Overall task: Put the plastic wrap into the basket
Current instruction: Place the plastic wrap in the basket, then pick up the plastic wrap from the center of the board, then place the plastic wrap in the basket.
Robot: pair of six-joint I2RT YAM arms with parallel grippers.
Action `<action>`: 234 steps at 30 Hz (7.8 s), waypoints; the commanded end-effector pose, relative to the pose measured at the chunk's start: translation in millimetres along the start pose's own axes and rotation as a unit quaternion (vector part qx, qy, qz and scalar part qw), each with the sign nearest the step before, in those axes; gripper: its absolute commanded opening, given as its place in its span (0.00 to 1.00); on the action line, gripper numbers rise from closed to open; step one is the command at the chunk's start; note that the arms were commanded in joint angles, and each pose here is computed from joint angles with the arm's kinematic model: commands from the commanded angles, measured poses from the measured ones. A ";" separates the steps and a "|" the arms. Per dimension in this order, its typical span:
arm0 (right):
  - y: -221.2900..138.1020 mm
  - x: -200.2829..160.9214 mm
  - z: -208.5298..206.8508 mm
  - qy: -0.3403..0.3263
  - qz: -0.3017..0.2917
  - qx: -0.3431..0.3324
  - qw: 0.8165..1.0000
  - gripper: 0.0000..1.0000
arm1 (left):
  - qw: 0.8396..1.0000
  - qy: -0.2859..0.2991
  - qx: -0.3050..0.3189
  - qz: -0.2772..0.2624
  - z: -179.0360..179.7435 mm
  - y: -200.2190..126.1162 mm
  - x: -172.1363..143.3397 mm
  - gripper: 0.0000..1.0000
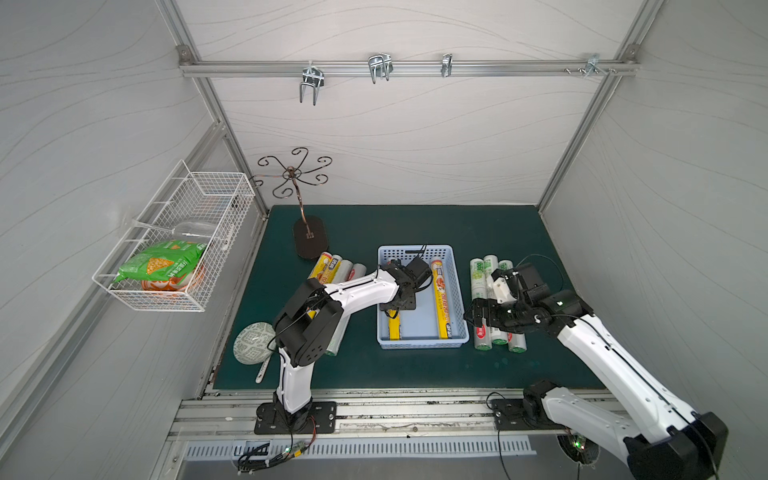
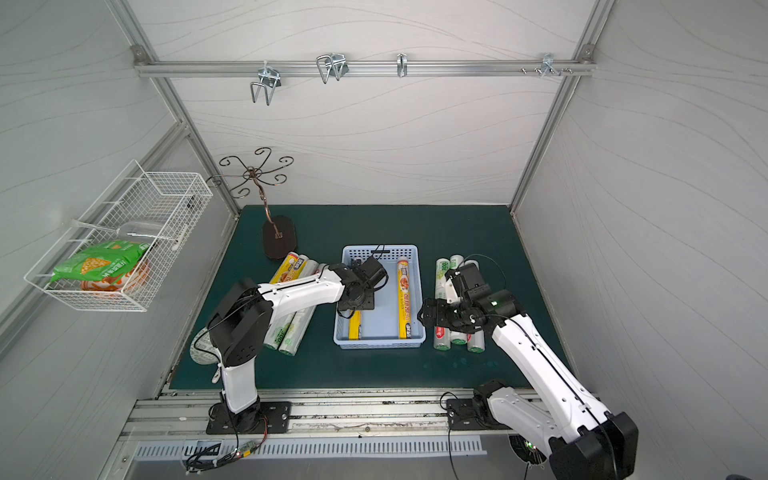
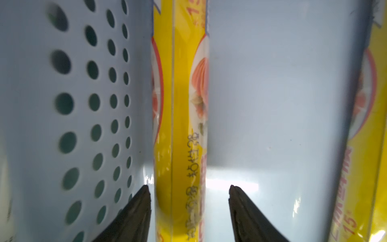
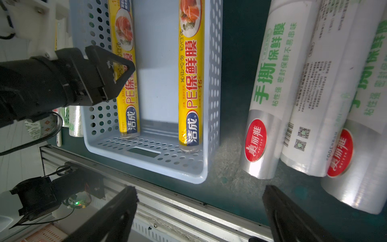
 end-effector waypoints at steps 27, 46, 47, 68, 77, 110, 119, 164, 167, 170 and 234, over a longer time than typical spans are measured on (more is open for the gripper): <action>-14.8 22.0 -21.5 -0.006 -0.055 -0.087 0.995 0.99 | 0.975 0.013 0.050 -0.218 107.4 -143.9 18.1 0.99; 34.1 83.0 -41.6 0.003 -0.019 -0.180 0.983 0.92 | 0.968 -0.040 0.072 -0.236 165.3 -153.9 -2.2 0.99; 36.1 86.0 -43.5 0.003 -0.017 -0.188 0.982 0.91 | 0.967 -0.043 0.070 -0.240 166.5 -155.5 -2.3 0.99; 84.2 99.6 -53.6 0.036 0.036 -0.156 0.986 0.77 | 0.967 -0.054 0.071 -0.238 173.1 -158.0 -5.9 0.99; 98.0 96.4 -59.4 0.038 0.055 -0.159 0.985 0.76 | 0.966 -0.058 0.066 -0.242 173.9 -159.7 -6.6 0.99; 140.4 90.0 -69.8 0.052 0.107 -0.152 0.981 0.58 | 0.970 -0.054 0.067 -0.226 172.9 -145.5 -3.4 0.98; 123.6 94.8 -58.7 0.049 0.096 -0.137 0.985 0.45 | 0.971 -0.055 0.066 -0.225 173.6 -144.5 -4.4 0.98; 61.1 120.2 104.7 -0.003 0.039 0.014 0.999 0.37 | 0.967 -0.068 0.066 -0.236 185.3 -154.9 -11.4 0.98; 76.7 119.7 108.1 -0.003 0.045 0.011 0.999 0.37 | 0.967 -0.068 0.067 -0.235 185.6 -153.2 -11.7 0.98; 92.0 117.4 110.6 -0.005 0.056 0.006 0.998 0.37 | 0.968 -0.068 0.063 -0.233 184.1 -152.0 -11.9 0.98; 165.2 80.4 125.7 -0.037 0.130 0.022 0.991 0.67 | 0.970 -0.073 0.057 -0.226 181.7 -145.4 -11.3 0.97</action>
Point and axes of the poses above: each gripper's point midway between its finger pads, its own y axis out along the fingers, its own z axis along the line the jaws close on, x = y × z, the point moved 4 cm from there along -y, back along the fingers, and after that the axes turned 5 degrees about y, right-handed, at the moved point
